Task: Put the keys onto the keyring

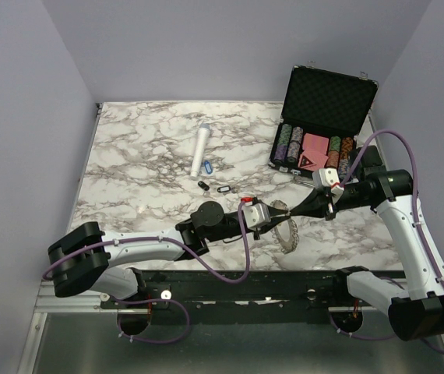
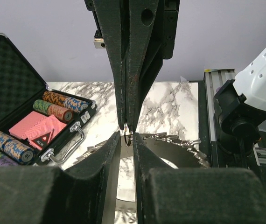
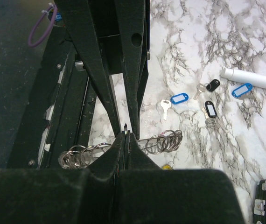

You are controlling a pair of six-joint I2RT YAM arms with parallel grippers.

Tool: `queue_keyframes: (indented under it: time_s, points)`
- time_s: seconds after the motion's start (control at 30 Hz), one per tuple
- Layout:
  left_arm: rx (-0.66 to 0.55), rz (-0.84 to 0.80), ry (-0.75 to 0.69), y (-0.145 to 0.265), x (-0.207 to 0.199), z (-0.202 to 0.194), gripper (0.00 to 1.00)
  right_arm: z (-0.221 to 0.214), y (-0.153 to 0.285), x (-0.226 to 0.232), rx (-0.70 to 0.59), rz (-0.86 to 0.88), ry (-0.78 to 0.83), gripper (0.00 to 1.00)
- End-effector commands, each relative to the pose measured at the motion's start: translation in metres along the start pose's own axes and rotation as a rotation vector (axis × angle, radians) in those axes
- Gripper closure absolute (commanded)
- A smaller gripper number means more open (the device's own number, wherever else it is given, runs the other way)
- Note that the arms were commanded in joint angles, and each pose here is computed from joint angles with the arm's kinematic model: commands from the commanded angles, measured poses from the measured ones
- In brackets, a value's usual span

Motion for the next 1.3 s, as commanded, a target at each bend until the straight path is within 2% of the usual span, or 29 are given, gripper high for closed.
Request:
queue_keyframes:
  time_s: [0.0, 0.17, 0.27, 0.3, 0.43, 0.57, 0.7, 0.8, 0.97, 1.07, 1.27]
  points:
    - [-0.075, -0.033, 0.002, -0.007, -0.004, 0.018, 0.76, 0.004, -0.003, 0.014, -0.048, 0.039, -0.053, 1.00]
    - [-0.076, -0.040, 0.011, -0.007, -0.006, 0.016, 0.83, 0.003, -0.003, 0.013, -0.047, 0.039, -0.059, 1.00]
    - [-0.083, -0.042, 0.014, -0.007, -0.007, 0.017, 0.98, 0.002, -0.004, 0.014, -0.046, 0.040, -0.060, 1.00]
    - [-0.082, -0.045, 0.013, -0.007, -0.007, 0.017, 1.00, 0.002, -0.004, 0.013, -0.046, 0.039, -0.059, 1.00]
    - [-0.083, -0.038, 0.026, -0.003, -0.008, 0.017, 1.00, 0.001, -0.004, 0.014, -0.041, 0.034, -0.061, 1.00]
    - [-0.050, -0.030, 0.052, 0.004, -0.009, 0.013, 1.00, -0.001, -0.003, 0.013, -0.032, 0.017, -0.072, 0.88]
    - [0.052, -0.053, 0.076, 0.010, -0.012, 0.008, 1.00, -0.003, -0.001, 0.014, -0.003, -0.005, -0.081, 0.76]
    - [0.150, -0.056, 0.096, 0.020, -0.014, 0.004, 1.00, -0.003, 0.004, 0.014, 0.056, -0.016, -0.070, 0.63]
    - [0.310, -0.069, 0.124, 0.037, -0.015, -0.001, 1.00, -0.001, 0.009, 0.014, 0.103, -0.029, -0.090, 0.50]
    - [0.375, -0.076, 0.166, 0.041, -0.017, -0.002, 1.00, -0.001, 0.004, 0.017, 0.084, 0.005, -0.085, 0.44]
    - [0.468, -0.082, 0.219, 0.040, -0.020, -0.006, 1.00, -0.009, -0.013, 0.023, 0.086, 0.110, -0.112, 0.44]
Point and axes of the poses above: each gripper's point midway between its finger pads, its own y axis back along the fingers, its own x axis along the line the jaws close on, z = x × y, the point moved 4 cm from there along y, back along the fingers, and after that the axes turned 8 degrees about -y, right-handed, at the moved point
